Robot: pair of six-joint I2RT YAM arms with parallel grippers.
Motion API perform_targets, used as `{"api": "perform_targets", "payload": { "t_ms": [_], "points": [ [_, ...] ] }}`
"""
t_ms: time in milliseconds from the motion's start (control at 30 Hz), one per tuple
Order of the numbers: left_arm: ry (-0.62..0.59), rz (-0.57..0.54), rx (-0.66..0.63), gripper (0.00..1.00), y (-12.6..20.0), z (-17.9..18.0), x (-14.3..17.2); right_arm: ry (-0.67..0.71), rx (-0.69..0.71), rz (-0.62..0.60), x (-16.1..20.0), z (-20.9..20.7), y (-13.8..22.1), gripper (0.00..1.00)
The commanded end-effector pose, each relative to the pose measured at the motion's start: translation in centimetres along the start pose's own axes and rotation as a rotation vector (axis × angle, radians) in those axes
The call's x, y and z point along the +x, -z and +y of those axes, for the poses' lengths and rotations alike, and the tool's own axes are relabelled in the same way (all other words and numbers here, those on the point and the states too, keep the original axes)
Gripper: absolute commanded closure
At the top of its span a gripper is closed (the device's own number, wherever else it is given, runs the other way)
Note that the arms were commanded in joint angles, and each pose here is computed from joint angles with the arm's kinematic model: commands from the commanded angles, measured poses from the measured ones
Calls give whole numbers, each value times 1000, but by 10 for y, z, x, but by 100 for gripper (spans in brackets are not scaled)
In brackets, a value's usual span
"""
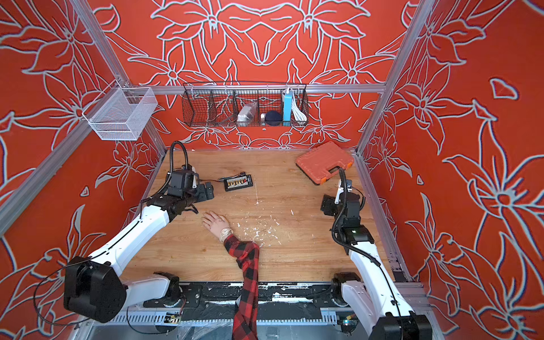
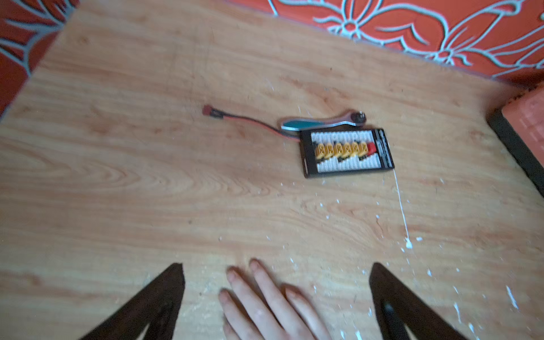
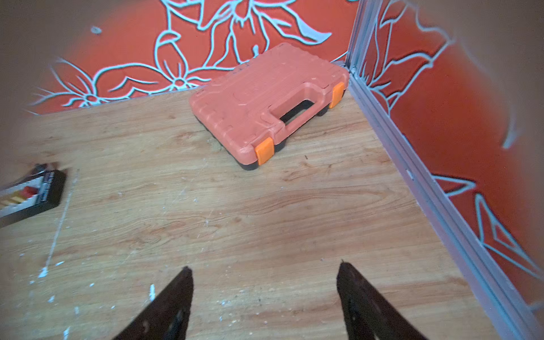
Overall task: Take off the watch
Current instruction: Adjust the hand at the center of the board.
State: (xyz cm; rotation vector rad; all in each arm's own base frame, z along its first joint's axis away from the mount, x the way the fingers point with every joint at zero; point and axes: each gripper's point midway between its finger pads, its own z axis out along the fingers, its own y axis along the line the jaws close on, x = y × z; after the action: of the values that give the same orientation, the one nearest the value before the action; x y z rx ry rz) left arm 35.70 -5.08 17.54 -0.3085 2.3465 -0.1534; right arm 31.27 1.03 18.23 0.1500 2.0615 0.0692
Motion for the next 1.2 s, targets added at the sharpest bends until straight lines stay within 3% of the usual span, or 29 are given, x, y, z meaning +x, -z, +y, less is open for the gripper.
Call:
{"api": "perform_targets", "payload": {
  "t_ms": [0,167,333,533,700,800,1167],
  "points": [
    [45,241,20,3,12,-10,53,-38,-94,115,19,17,12,22],
    [124,299,33,14,27,-29,72,-45,-176,176,22,32,16,23],
    [276,301,-119,15,52,-30,93,-50,-219,204,26,41,16,24],
    [397,370,-187,16,68,-45,140,-52,-230,216,32,43,14,24],
    [431,425,-244,18,61,-50,175,-49,-224,217,32,42,13,24],
    [472,452,-211,18,52,-59,188,-49,-223,223,35,42,13,23],
    [465,472,-184,26,26,-80,194,-48,-229,219,35,43,14,23]
  ]
}}
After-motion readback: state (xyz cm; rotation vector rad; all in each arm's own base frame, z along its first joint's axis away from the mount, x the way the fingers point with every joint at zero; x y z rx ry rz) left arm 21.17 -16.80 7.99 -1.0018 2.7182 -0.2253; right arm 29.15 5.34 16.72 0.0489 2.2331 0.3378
